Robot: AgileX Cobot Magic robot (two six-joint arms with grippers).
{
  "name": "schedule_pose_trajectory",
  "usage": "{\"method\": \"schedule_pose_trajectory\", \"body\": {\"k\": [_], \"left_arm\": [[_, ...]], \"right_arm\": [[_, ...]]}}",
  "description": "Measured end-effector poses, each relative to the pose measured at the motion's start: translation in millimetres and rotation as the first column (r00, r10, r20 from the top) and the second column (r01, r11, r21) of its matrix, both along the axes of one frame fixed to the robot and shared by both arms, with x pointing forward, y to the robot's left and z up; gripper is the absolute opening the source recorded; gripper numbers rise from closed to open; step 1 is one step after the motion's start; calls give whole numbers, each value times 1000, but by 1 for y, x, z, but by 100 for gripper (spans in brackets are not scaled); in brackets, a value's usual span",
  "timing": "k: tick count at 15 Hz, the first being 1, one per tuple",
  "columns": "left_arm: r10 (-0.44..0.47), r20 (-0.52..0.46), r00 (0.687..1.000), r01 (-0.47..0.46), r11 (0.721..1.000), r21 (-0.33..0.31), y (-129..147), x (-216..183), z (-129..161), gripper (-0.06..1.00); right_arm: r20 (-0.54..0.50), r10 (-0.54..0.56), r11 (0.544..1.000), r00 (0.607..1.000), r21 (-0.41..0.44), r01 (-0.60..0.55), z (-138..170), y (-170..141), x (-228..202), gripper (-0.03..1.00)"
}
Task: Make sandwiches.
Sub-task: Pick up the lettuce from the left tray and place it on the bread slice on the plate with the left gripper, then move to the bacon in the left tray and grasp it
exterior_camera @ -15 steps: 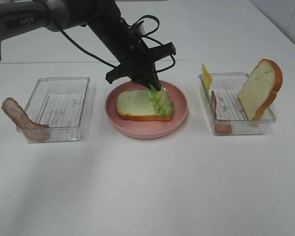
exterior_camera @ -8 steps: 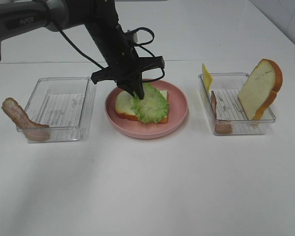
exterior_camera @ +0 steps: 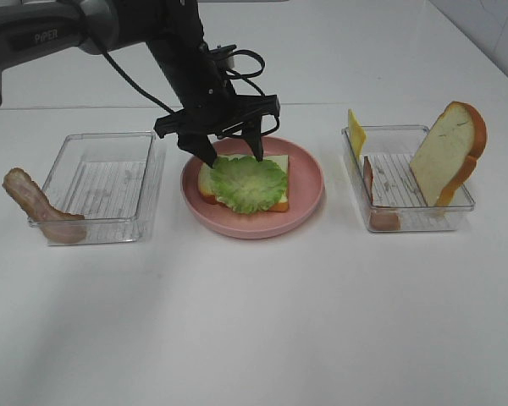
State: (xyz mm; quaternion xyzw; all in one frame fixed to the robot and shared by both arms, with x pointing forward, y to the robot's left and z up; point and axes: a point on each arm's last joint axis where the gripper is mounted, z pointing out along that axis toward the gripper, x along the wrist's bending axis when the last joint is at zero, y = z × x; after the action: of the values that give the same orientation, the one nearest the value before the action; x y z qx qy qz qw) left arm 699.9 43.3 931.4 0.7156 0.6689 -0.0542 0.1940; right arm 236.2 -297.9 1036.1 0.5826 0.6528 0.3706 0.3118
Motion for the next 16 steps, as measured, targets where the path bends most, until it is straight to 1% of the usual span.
{"method": "schedule_pose_trajectory", "body": {"k": [2,4,5,6,7,8,9,10,12,13,14,15,16], "left_arm": [[-5,15,1000,4,1000,30,2,1,-1,77],[-20,55,998,15,997,77,7,3,10,79],[-23,65,998,17,996,87,8,3,17,79],[-38,114,993,25,993,120,12,4,54,79],[-39,134,990,23,993,118,13,4,62,79],[-42,166,985,23,993,117,15,2,78,79],[-43,201,979,23,995,102,17,-2,98,79],[-49,209,977,29,995,98,18,-5,106,79],[-53,191,980,33,994,108,27,-13,112,79],[-51,152,987,31,991,131,39,-19,109,79],[-30,84,996,16,985,170,65,-30,102,79],[-5,50,999,-4,982,191,89,-40,104,79],[12,46,999,-20,981,194,101,-44,109,79]], "right_arm": [[0,0,1000,1000,0,0,0,0,0,72],[0,0,1000,1000,0,0,0,0,0,72],[0,0,1000,1000,0,0,0,0,0,72],[0,0,1000,1000,0,0,0,0,0,72],[0,0,1000,1000,0,0,0,0,0,72],[0,0,1000,1000,0,0,0,0,0,72],[0,1,1000,1000,1,-1,0,0,0,72],[0,1,1000,1000,1,-1,0,0,0,72],[0,1,1000,1000,1,-1,0,0,0,72],[0,1,1000,1000,2,-1,0,0,0,72],[0,1,1000,1000,2,-1,0,0,0,72],[0,1,1000,1000,2,-1,0,0,0,72],[0,1,1000,1000,2,-1,0,0,0,72]]}}
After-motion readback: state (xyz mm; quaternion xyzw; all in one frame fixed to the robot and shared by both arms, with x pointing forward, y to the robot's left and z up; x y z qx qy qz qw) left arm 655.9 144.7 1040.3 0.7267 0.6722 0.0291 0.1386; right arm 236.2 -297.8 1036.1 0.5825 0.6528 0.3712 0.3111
